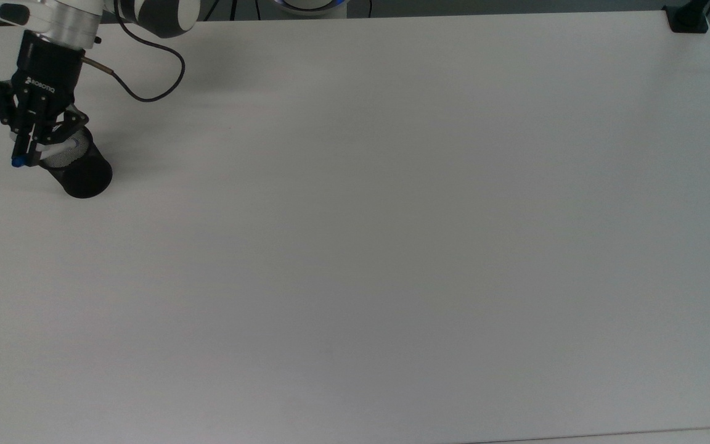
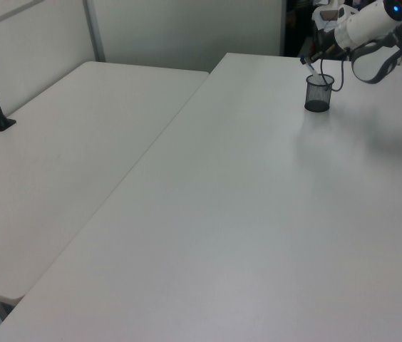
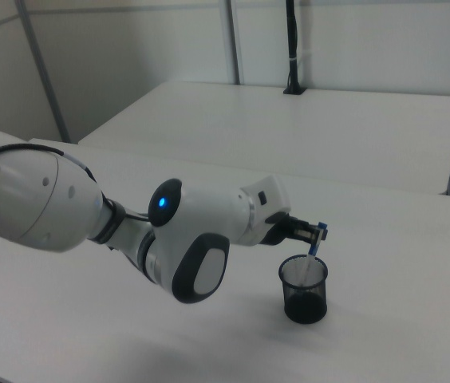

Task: Insert the marker
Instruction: 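Lower the marker into the cup, tip first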

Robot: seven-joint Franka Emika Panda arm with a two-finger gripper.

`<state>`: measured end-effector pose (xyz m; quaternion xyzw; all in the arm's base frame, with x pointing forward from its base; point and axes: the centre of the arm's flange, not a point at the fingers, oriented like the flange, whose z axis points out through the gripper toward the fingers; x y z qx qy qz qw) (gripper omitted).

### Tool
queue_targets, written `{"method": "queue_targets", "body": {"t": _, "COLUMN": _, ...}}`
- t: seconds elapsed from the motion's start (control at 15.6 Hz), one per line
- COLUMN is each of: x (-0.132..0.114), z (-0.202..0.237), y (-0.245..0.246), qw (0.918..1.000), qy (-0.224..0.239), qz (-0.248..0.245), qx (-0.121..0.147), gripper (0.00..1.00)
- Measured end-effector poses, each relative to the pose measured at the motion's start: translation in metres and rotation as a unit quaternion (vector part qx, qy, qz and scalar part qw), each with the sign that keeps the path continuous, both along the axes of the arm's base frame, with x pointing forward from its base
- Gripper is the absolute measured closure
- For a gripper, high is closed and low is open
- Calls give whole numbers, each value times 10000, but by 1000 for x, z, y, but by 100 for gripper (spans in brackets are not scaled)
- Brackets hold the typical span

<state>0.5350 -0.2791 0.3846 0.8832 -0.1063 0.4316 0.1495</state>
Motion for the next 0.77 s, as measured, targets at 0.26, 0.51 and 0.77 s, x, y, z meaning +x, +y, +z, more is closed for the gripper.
{"method": "queue_targets", "body": {"t": 0.26, "x": -12, "z": -16, "y": 7, "qw": 10000, "qy": -37, "qz": 43, "qx": 29, "gripper": 83}}
{"method": "queue_targets", "body": {"t": 0.51, "x": -13, "z": -16, "y": 8, "qw": 10000, "qy": -38, "qz": 43, "qx": 28, "gripper": 83}}
{"method": "queue_targets", "body": {"t": 0.77, "x": -12, "z": -11, "y": 7, "qw": 9999, "qy": -97, "qz": 16, "qx": 37, "gripper": 83}}
